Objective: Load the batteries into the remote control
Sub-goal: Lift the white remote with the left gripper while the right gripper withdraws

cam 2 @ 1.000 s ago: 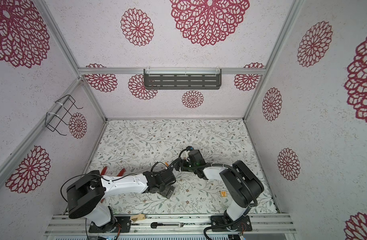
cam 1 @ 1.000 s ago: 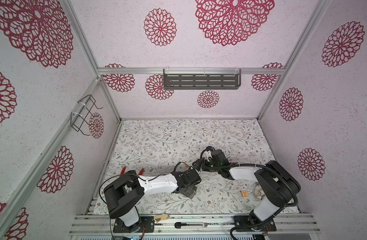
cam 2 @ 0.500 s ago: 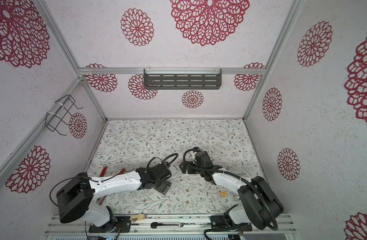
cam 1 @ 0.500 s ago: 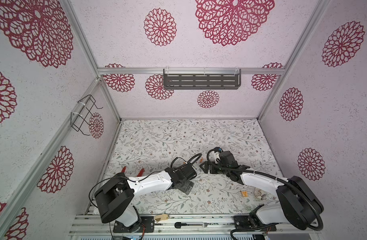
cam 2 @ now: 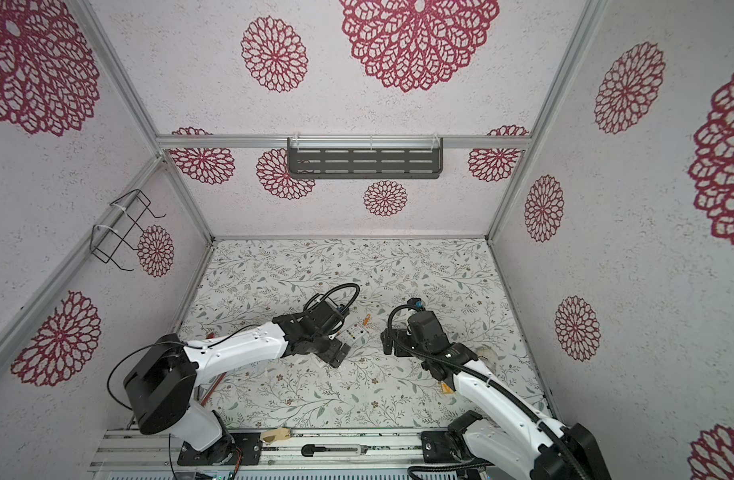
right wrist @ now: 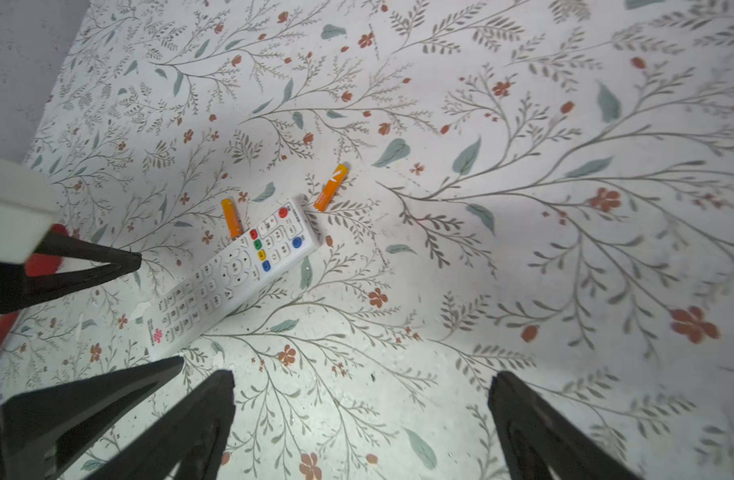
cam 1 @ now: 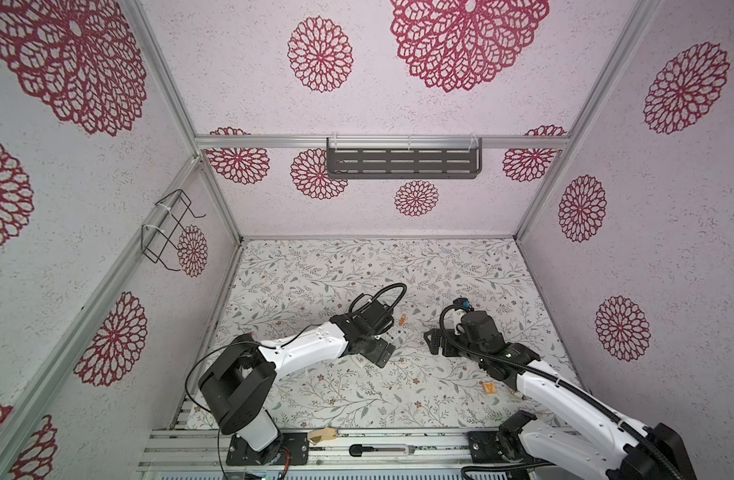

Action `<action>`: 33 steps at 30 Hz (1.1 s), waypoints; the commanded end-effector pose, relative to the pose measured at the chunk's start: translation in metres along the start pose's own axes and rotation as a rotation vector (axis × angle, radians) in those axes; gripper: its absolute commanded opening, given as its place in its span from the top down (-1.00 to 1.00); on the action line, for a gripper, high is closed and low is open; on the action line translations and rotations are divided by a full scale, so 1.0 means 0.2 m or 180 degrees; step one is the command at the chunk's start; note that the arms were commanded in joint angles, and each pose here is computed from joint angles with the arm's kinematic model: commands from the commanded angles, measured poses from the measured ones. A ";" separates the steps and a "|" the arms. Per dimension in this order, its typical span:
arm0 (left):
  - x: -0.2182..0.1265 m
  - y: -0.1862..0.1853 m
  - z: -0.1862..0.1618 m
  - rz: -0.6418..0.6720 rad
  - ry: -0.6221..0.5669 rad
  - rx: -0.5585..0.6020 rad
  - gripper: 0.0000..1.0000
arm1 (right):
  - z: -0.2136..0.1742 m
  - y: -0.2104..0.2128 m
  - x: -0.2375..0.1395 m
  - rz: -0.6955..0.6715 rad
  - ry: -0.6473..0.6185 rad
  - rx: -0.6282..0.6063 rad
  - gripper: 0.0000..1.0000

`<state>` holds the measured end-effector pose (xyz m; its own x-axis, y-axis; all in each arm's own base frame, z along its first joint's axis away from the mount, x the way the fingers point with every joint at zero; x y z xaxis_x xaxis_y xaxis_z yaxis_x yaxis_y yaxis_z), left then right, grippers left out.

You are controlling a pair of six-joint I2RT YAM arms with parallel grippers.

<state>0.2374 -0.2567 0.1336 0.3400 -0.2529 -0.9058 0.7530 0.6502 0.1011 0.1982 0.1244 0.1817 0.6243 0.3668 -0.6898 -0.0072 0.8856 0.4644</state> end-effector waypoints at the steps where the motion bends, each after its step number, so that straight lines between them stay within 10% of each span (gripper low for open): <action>1: 0.06 0.02 0.07 -0.0067 -0.0026 0.0205 -0.98 | -0.01 -0.08 -0.09 -0.0362 -0.0115 -0.0011 -0.98; 33: 0.28 -0.03 0.21 -0.0046 0.0102 0.0407 -0.48 | 0.01 -0.06 -0.14 -0.0177 -0.0296 0.0090 -0.98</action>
<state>0.2697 -0.2942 0.0935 0.2624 -0.2319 -0.9367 0.8176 0.5690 0.0881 0.1797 0.1034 0.1875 0.6554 0.2886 -0.6980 0.0414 0.9090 0.4148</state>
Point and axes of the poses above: each gripper's point midway between its finger pads, its own x axis out along the fingers, its own y axis along the line the jaws close on, z = x × y, the point moved 8 cm from there along -x, back along the fingers, and after that the axes turned 13 degrees about x, right-handed, at the moved point
